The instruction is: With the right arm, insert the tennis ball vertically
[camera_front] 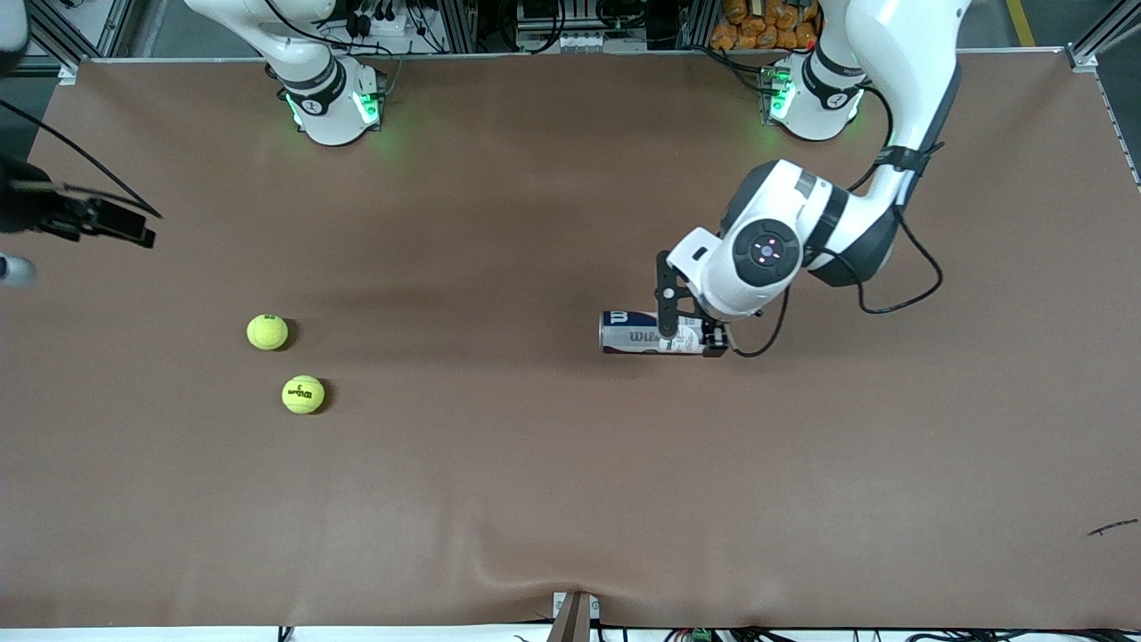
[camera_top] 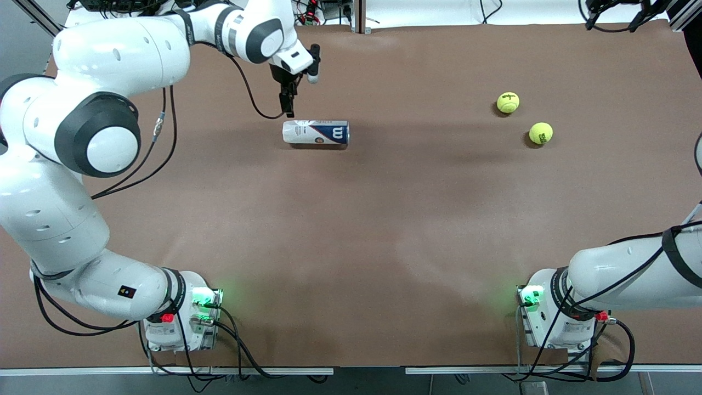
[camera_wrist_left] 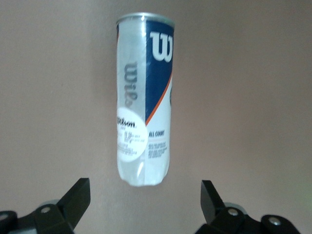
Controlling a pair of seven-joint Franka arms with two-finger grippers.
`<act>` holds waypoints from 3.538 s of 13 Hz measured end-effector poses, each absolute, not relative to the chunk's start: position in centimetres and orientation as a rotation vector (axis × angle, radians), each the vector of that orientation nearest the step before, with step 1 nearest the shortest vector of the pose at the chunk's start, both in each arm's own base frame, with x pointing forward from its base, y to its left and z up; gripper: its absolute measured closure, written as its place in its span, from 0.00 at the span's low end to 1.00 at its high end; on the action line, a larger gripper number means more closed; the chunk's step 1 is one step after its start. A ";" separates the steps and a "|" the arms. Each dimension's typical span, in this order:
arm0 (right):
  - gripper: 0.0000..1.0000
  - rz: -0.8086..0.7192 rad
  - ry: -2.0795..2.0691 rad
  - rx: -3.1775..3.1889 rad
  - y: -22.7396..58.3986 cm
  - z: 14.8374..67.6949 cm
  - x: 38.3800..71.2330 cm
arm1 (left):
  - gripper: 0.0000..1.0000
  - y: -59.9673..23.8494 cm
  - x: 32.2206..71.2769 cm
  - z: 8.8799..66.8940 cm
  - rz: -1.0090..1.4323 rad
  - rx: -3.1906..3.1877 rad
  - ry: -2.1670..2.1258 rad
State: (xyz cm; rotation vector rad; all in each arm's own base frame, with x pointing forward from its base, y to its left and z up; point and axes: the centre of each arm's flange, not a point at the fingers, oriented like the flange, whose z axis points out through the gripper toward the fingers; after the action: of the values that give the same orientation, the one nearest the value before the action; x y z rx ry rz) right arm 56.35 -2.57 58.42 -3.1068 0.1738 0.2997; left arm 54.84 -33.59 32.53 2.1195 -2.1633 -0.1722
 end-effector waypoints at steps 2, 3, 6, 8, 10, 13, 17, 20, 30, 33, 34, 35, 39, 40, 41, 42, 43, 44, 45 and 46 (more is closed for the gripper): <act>0.00 0.368 0.188 -3.098 -3.1 55.7 57.5 | 0.00 -34.9 54.3 32.1 -0.149 2.101 -2.194; 0.00 0.392 0.200 -3.093 -3.5 54.6 58.0 | 0.00 -35.2 54.4 31.5 -0.132 2.100 -2.217; 0.00 0.428 0.223 -3.083 -4.5 53.2 58.4 | 0.00 -36.1 54.4 28.8 -0.126 2.119 -2.235; 0.00 0.414 0.221 -3.085 -4.4 53.0 58.6 | 0.00 -36.5 54.1 27.7 -0.145 2.115 -2.243; 0.00 0.405 0.222 -3.087 -4.4 51.7 58.7 | 0.00 -37.1 53.9 27.0 -0.137 2.135 -2.256; 0.00 0.370 0.226 -3.091 -4.4 48.3 58.1 | 0.00 -38.8 53.2 24.6 -0.098 2.159 -2.255; 0.00 0.354 0.233 -3.094 -4.3 43.0 56.7 | 0.00 -40.1 52.3 21.4 -0.095 2.184 -2.305; 0.00 0.263 0.241 -3.104 -4.3 38.0 55.8 | 0.00 -40.2 52.1 20.7 -0.110 2.193 -2.319; 0.00 0.117 0.299 -3.123 -6.6 26.1 53.5 | 0.19 -40.5 51.6 18.7 -0.109 2.174 -2.332; 0.00 0.115 0.326 -3.119 -7.6 22.2 53.5 | 0.22 -40.6 51.8 18.9 -0.101 2.175 -2.334; 0.00 0.137 0.326 -3.117 -7.5 21.0 53.3 | 0.24 -40.6 51.8 19.0 -0.098 2.175 -2.334; 0.00 0.158 0.327 -3.115 -7.4 20.1 53.2 | 0.24 -40.7 51.9 19.2 -0.090 2.176 -2.336; 0.00 0.181 0.330 -3.113 -7.3 19.2 53.0 | 0.22 -40.5 53.2 22.3 -0.065 2.177 -2.352; 0.00 0.181 0.330 -3.113 -7.3 19.2 53.0 | 0.23 -40.2 53.7 23.7 -0.078 2.163 -2.346; 0.00 0.181 0.329 -3.113 -7.3 19.2 53.0 | 0.23 -39.9 54.4 25.3 -0.091 2.134 -2.332; 0.00 0.182 0.329 -3.113 -7.3 19.2 53.0 | 0.23 -39.4 55.2 27.1 -0.099 2.095 -2.321; 0.07 0.182 0.328 -3.113 -7.2 19.2 53.0 | 0.23 -38.9 56.1 28.7 -0.094 2.057 -2.305; 0.19 0.183 0.327 -3.112 -7.2 19.2 53.0 | 0.23 -38.1 57.1 30.2 -0.073 2.022 -2.285; 0.31 0.181 0.328 -3.113 -7.2 19.2 53.0 | 0.23 -37.2 58.0 31.2 -0.040 1.981 -2.266; 0.33 0.179 0.328 -3.113 -7.2 19.3 53.1 | 0.24 -36.4 58.6 31.8 -0.005 1.937 -2.247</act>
State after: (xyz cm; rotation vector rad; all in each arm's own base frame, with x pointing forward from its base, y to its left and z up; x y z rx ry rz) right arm 53.06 -7.21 19.32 -3.1127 0.3277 0.1791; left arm 58.63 -36.44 31.83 1.9366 -2.2470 -0.0049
